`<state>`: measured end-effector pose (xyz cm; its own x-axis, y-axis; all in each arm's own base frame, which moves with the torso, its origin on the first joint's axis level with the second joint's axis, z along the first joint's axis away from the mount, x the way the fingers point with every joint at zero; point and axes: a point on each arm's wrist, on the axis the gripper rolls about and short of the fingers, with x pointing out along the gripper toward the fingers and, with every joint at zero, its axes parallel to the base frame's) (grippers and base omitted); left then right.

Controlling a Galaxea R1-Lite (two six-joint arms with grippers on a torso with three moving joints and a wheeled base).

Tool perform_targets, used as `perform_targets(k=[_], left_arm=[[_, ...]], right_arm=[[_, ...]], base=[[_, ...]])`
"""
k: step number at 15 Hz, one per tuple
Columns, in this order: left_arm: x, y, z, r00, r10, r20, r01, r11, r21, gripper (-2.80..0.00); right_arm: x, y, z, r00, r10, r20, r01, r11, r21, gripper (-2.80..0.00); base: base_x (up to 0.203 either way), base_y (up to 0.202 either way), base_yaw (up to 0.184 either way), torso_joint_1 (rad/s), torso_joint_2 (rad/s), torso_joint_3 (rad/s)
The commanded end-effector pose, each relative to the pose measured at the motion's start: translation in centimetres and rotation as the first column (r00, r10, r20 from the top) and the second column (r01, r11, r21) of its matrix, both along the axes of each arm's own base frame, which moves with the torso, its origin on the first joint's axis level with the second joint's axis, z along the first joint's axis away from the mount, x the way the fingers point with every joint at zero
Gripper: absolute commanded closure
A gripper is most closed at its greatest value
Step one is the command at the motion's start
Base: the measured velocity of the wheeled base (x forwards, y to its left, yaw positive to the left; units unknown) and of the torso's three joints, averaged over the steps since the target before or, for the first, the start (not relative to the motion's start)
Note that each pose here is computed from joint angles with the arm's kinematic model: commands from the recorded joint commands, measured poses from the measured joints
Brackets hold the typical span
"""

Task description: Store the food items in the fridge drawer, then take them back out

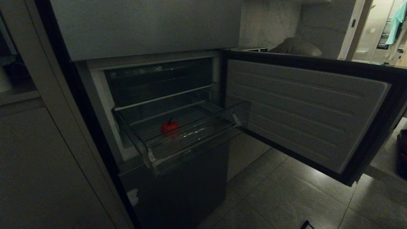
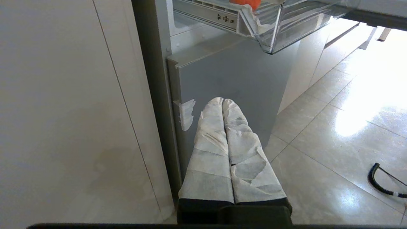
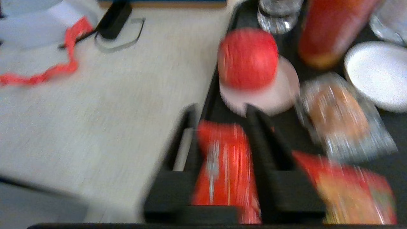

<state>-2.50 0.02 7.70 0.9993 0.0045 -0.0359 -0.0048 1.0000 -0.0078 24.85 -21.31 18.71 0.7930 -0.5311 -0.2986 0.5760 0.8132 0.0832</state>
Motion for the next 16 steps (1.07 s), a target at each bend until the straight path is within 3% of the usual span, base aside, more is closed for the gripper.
perform_targets(k=[1, 9, 16], left_arm=[[0.0, 0.0, 0.0, 1.0, 0.0, -0.001, 0.0, 1.0, -0.001, 0.0], [0.0, 0.0, 0.0, 1.0, 0.0, -0.001, 0.0, 1.0, -0.001, 0.0], [0.0, 0.0, 0.0, 1.0, 0.0, -0.001, 0.0, 1.0, 0.0, 0.0]], right_arm=[[2.8, -2.5, -2.7, 1.0, 0.01, -0.03, -0.01, 1.0, 0.027, -2.8], [8.8, -7.3, -4.5, 0.996, 0.091, 0.016, -0.091, 0.995, -0.033, -2.8], [9.8, -8.5, -5.8, 0.998, 0.065, -0.009, -0.065, 0.998, -0.026, -2.8]], base=[[0.0, 0.0, 0.0, 0.0, 0.0, 0.0], [0.0, 0.0, 0.0, 0.0, 0.0, 0.0], [0.0, 0.0, 0.0, 0.0, 0.0, 0.0]])
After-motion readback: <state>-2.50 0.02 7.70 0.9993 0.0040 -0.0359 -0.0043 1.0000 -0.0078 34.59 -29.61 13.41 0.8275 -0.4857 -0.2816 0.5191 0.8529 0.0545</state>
